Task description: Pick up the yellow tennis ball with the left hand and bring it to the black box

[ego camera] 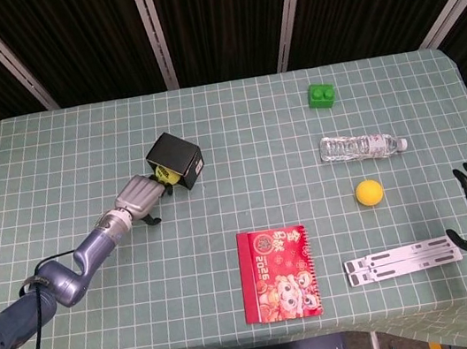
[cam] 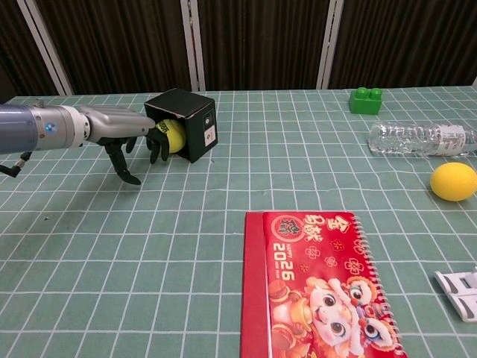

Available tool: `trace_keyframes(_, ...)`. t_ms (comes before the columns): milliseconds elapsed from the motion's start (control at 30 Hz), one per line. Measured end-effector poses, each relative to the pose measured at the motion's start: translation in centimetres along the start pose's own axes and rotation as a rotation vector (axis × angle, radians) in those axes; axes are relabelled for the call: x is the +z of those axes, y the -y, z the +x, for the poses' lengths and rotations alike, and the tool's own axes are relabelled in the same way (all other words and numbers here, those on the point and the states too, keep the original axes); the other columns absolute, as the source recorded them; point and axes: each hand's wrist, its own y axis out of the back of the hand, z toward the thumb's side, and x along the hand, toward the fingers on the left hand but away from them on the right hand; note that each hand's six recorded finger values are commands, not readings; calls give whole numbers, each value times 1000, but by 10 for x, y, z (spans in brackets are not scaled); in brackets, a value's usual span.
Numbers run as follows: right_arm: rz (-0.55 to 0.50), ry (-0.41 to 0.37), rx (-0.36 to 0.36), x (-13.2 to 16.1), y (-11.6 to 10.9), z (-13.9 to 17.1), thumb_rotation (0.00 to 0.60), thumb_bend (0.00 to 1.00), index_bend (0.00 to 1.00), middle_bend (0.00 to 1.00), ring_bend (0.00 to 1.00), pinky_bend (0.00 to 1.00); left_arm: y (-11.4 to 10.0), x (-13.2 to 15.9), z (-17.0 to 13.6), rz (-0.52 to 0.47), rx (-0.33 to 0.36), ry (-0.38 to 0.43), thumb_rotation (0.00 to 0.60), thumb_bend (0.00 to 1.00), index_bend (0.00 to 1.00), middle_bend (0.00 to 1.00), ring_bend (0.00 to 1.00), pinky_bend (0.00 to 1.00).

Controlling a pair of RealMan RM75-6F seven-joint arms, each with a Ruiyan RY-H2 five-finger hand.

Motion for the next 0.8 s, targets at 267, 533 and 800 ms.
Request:
trace_keyframes(267,3,1,14,1,1,1,600,235,0,0,0,0,-1,-3,-3,16,26,-7,550,168,255,264,98,280)
trace_keyframes(533,1,-3,23,2,2,2,600,234,0,0,0,0,1,-7,-6,40,39,-20,537,167,203,177,9,240)
trace_keyframes(800,-5,-11,23,4,0,3,600,235,0,0,0,0,0,-8,-10,69,63,-17,530,164,169,117,0,209)
